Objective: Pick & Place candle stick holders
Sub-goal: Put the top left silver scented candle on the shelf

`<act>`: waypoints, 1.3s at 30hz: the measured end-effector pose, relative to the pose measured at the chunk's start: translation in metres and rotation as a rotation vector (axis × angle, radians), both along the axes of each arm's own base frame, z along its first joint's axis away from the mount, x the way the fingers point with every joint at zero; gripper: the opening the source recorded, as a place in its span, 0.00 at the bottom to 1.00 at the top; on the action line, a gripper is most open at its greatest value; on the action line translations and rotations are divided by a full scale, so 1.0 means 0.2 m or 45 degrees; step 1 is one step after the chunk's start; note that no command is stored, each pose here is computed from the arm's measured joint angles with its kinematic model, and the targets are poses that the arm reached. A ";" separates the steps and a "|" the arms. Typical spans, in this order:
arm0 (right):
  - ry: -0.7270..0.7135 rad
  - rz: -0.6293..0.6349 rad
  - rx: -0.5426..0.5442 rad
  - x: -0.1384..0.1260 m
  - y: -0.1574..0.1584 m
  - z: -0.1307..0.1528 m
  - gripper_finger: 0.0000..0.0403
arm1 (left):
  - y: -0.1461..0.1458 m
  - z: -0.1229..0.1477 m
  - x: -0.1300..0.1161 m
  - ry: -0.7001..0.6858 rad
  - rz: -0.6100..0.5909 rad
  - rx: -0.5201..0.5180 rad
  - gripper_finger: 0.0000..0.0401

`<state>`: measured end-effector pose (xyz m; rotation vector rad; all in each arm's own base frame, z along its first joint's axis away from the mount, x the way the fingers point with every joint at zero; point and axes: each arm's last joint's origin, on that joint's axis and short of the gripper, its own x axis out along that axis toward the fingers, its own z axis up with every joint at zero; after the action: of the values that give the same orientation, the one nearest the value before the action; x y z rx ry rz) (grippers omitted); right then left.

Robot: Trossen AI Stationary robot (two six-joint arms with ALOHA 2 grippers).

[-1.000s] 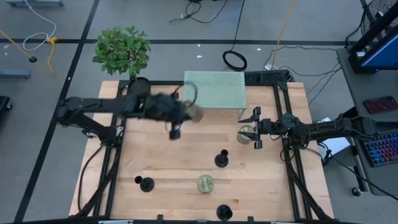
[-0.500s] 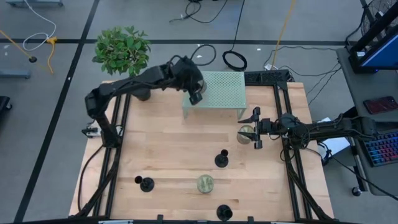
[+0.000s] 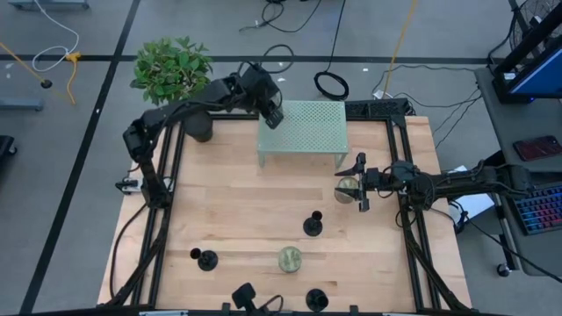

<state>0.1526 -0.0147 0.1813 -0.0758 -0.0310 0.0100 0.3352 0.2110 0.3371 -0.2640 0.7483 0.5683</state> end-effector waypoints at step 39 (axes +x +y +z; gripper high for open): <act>-0.001 -0.001 -0.034 0.00 0.00 0.00 0.52 | 0.02 -0.07 0.03 0.010 -0.004 -0.033 0.09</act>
<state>0.1526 -0.0147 0.1813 -0.1027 -0.0315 0.0092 0.3410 0.2150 0.3239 -0.2848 0.7640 0.5572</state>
